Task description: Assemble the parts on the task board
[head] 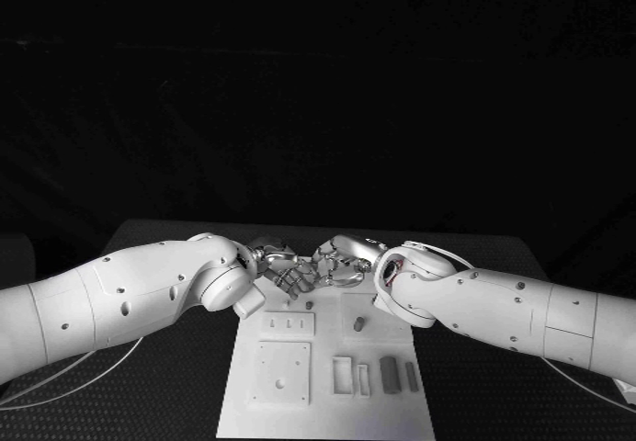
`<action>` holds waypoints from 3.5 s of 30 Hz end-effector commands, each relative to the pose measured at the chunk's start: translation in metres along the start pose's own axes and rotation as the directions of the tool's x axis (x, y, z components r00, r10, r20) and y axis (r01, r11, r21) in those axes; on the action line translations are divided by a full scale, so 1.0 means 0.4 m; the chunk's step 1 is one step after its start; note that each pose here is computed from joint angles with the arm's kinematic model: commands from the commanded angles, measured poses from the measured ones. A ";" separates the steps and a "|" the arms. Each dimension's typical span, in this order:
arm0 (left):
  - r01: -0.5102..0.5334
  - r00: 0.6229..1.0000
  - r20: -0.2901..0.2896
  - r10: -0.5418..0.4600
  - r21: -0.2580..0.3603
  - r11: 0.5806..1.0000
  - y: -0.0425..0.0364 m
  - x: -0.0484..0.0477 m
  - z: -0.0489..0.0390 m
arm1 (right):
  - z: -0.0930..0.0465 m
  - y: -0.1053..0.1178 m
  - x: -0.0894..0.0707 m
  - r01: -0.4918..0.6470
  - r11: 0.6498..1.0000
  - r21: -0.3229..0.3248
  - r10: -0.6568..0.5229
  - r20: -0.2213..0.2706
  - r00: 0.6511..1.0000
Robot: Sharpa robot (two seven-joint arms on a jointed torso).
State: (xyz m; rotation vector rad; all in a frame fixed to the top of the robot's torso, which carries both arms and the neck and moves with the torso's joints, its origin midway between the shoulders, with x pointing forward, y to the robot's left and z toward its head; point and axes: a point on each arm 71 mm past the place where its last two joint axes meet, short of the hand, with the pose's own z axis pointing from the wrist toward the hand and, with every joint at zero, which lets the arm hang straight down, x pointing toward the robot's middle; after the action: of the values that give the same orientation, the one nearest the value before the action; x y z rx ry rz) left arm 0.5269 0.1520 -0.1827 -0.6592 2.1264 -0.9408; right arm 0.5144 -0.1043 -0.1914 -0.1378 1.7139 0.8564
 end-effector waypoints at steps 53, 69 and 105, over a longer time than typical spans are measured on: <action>-0.073 0.997 0.039 0.074 -0.013 0.997 0.012 -0.016 -0.004 | -0.010 -0.064 -0.005 -0.023 0.999 0.049 0.022 0.025 0.999; -0.230 0.968 0.056 0.246 -0.207 0.951 0.083 -0.038 -0.033 | -0.046 -0.225 -0.154 -0.189 0.969 0.157 0.141 0.277 0.950; -0.425 0.895 0.025 0.445 -0.254 0.869 0.103 0.037 -0.014 | -0.033 -0.280 -0.241 -0.239 0.949 0.206 0.146 0.384 0.912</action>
State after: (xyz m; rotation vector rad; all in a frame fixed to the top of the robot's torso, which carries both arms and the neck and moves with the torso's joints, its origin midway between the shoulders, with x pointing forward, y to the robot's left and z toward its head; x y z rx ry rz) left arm 0.5065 0.1689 -0.2175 -0.3179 2.1954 -0.4356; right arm 0.5928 -0.2277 -0.1583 0.3536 1.4775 0.7373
